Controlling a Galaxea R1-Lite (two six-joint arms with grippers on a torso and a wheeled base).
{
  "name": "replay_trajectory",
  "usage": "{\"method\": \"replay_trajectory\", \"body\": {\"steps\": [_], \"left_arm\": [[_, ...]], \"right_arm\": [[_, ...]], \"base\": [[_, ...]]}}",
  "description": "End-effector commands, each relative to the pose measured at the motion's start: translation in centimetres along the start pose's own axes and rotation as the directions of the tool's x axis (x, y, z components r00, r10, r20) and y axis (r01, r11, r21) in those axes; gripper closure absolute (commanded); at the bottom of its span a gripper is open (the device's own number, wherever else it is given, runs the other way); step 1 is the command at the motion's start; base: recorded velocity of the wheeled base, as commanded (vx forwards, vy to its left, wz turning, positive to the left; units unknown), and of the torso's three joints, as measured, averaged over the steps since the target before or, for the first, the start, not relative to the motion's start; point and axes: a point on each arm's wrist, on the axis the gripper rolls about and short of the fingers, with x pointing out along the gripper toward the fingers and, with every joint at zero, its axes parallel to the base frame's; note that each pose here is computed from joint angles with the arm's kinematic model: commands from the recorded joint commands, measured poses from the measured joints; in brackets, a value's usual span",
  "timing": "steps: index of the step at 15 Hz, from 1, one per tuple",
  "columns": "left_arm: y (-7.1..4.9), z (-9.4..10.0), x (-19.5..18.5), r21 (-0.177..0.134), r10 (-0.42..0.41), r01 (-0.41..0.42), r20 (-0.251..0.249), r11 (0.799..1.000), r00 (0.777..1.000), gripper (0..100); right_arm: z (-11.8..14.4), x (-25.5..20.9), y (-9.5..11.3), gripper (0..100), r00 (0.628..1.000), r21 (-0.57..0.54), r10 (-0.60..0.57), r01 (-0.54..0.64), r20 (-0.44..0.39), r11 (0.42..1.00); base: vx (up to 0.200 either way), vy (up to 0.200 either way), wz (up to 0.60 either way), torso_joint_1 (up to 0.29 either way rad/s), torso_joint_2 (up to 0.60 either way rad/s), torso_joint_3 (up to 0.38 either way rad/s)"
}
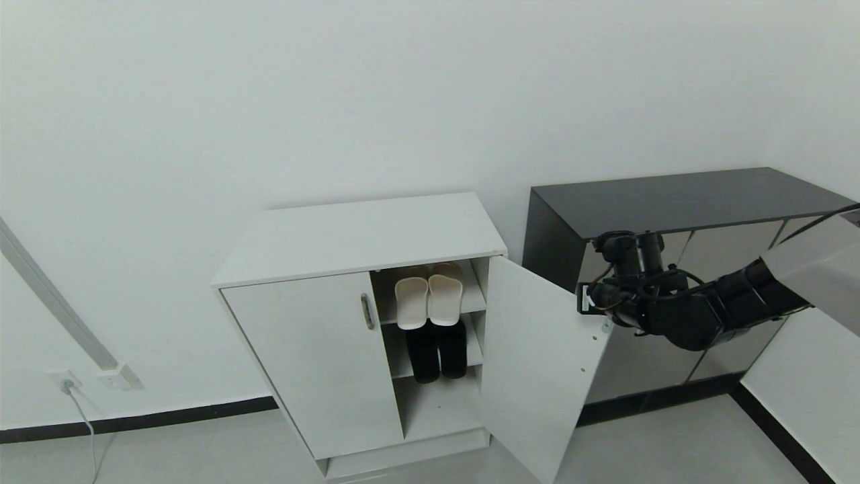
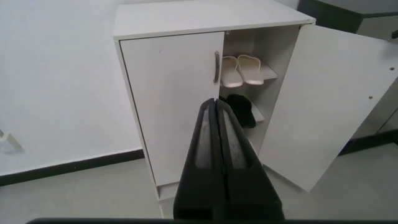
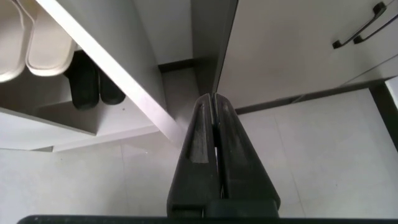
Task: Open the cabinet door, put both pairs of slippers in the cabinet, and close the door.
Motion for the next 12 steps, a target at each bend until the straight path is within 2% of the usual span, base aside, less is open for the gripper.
{"method": "replay_trajectory", "body": {"steps": [1, 5, 12], "left_arm": [[0.0, 0.0, 0.0, 0.000, 0.000, 0.000, -0.001, 1.000, 1.000, 100], [0.0, 0.0, 0.0, 0.000, 0.000, 0.000, -0.001, 1.000, 1.000, 100], [0.0, 0.0, 0.0, -0.002, 0.000, 0.000, -0.001, 1.000, 1.000, 100]], "right_arm": [[-0.2, 0.1, 0.1, 100, 1.000, -0.003, 0.001, -0.001, -0.006, 1.000], [-0.8, -0.2, 1.0, 100, 1.000, -0.018, 0.020, -0.021, -0.018, 1.000], [-1.2, -8.4, 7.0, 100, 0.975, -0.096, 0.223, -0.221, 0.006, 0.970]], "base": [[0.000, 0.000, 0.00, 0.000, 0.00, 0.000], [0.000, 0.000, 0.00, 0.000, 0.00, 0.000], [0.000, 0.000, 0.00, 0.000, 0.00, 0.000]]}}
